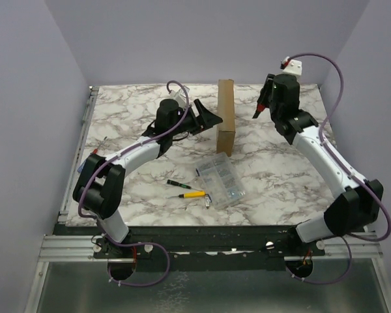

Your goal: Unpack the express box

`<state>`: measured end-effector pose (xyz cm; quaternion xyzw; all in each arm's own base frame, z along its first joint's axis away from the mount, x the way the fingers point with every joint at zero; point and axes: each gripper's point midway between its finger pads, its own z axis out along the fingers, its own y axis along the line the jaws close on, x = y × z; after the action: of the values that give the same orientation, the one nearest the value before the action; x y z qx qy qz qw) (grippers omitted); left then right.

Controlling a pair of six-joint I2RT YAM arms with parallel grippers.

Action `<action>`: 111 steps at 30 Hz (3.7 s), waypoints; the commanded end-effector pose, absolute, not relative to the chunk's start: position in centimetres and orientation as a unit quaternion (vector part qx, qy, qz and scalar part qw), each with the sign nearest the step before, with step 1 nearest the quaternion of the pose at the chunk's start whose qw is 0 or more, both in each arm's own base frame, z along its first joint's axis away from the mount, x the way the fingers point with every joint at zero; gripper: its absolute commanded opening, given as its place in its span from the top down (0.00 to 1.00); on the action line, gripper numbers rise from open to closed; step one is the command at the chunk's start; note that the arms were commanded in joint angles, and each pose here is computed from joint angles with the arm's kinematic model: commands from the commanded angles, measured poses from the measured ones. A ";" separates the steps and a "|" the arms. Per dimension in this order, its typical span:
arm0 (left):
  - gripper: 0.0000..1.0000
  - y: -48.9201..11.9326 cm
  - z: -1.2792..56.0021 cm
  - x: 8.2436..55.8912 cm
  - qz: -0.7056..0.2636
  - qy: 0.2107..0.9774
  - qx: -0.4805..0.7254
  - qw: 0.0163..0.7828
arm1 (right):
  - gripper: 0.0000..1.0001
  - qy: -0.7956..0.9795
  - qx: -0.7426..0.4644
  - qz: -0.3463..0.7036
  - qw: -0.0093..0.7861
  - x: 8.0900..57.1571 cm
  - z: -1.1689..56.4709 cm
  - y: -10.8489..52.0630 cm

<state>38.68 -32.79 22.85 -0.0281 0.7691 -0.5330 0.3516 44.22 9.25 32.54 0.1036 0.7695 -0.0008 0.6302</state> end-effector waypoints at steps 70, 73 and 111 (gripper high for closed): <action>0.50 -42.0 18.2 36.0 -0.499 0.801 -0.001 0.330 | 1.00 0.836 -0.069 0.111 0.533 47.6 26.6 18.5; 0.50 -43.7 18.4 34.0 -0.511 0.800 0.017 0.314 | 1.00 0.839 -0.067 0.108 0.529 45.4 26.5 17.5; 0.29 -24.3 25.3 48.6 -0.543 0.739 -0.061 0.395 | 1.00 0.767 -0.159 0.179 0.596 44.9 35.8 20.9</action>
<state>46.46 -22.82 25.33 -0.1026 0.7470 -0.5229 0.3976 46.45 18.72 33.83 -0.1139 0.7936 0.1219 0.5852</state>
